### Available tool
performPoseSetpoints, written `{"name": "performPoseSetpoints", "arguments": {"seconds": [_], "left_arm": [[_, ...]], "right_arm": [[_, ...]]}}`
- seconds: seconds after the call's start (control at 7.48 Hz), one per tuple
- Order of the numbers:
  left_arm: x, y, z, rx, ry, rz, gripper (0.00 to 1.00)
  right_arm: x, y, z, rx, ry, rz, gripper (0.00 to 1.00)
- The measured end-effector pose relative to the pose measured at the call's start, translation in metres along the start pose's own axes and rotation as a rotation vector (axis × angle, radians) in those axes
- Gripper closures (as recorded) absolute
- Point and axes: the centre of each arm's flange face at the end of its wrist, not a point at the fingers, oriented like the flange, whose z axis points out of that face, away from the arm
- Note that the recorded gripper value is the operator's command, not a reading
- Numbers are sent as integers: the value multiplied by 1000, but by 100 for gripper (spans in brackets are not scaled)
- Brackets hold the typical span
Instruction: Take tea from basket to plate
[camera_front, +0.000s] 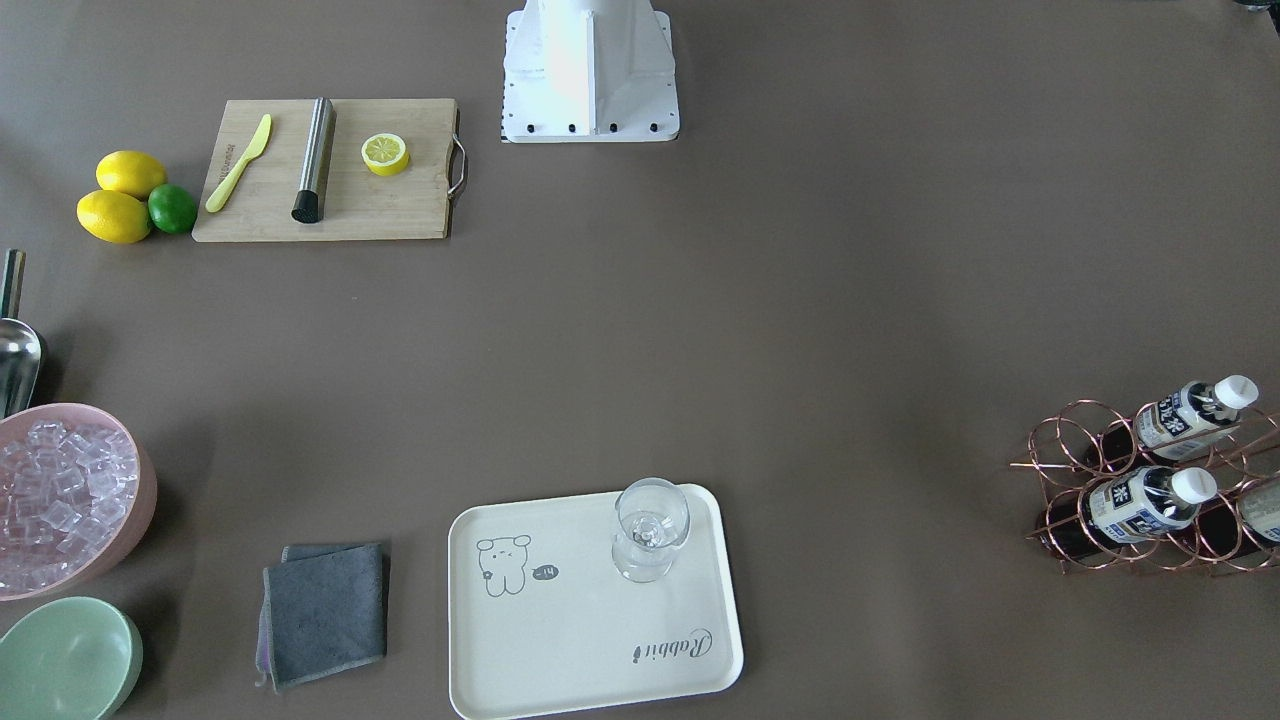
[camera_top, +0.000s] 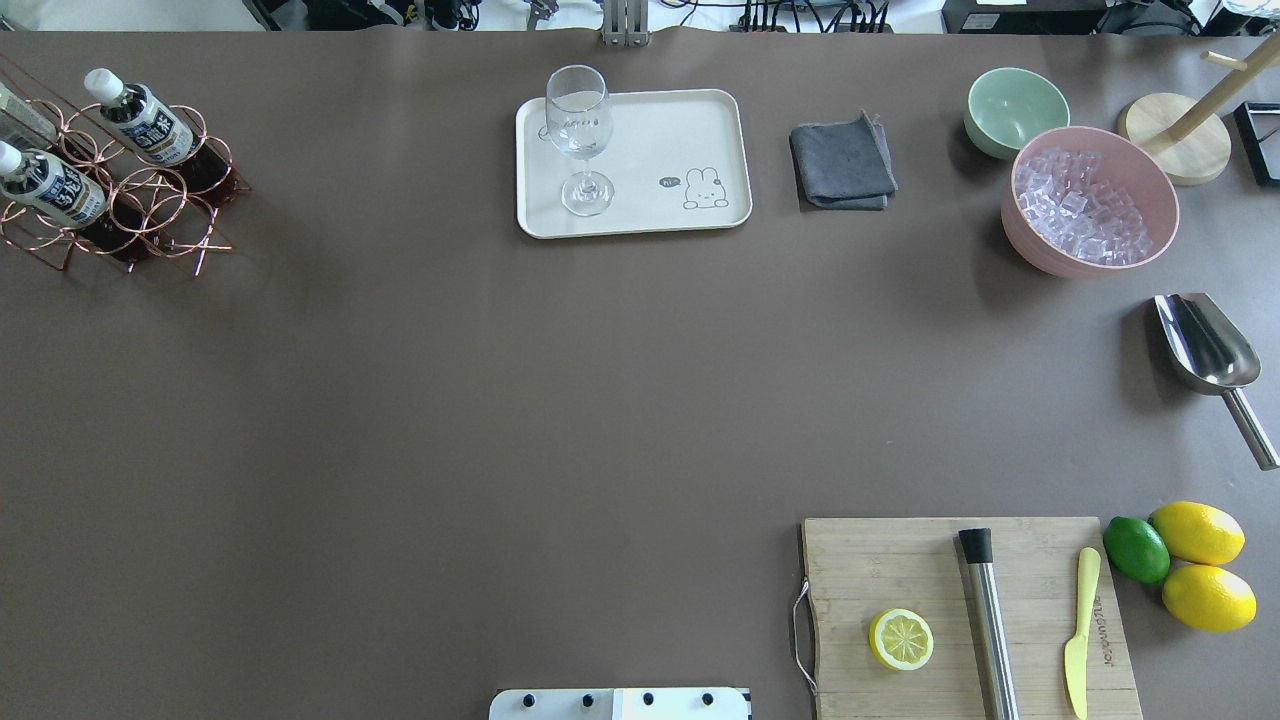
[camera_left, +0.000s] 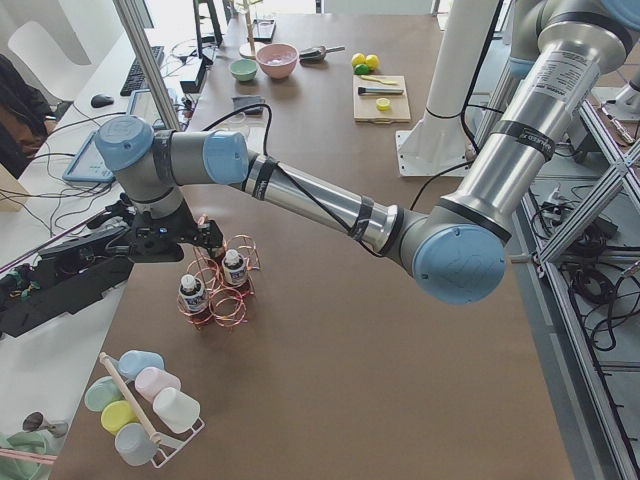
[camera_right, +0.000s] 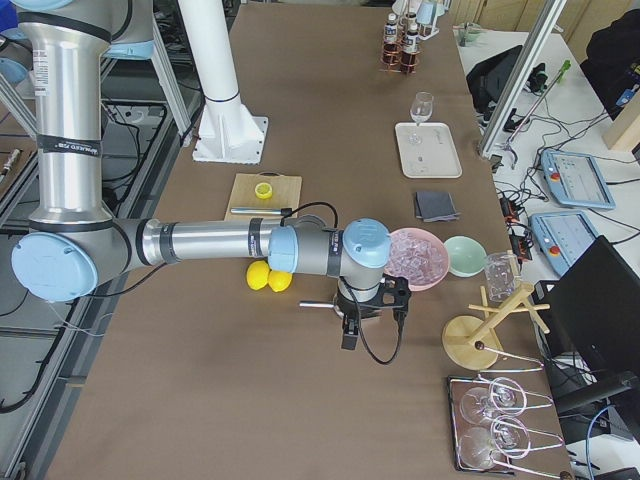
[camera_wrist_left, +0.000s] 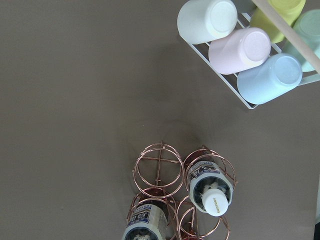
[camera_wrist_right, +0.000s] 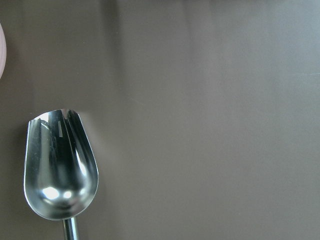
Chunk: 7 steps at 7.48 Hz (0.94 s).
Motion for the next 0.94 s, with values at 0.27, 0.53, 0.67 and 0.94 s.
{"name": "performPoseSetpoints", "arguments": {"seconds": [0.27, 0.53, 0.67, 0.94], "left_arm": [[5, 27, 15, -13, -20, 23, 1], [8, 50, 34, -29, -47, 47, 1], [11, 61, 43, -31, -41, 42, 1], [20, 72, 57, -38, 5, 12, 1]], "right_arm": [[0, 0, 0, -1, 0, 0, 0], [-2, -1, 1, -2, 0, -5, 0], [-4, -1, 2, -3, 0, -8, 0], [-7, -2, 3, -5, 1, -15, 0]]}}
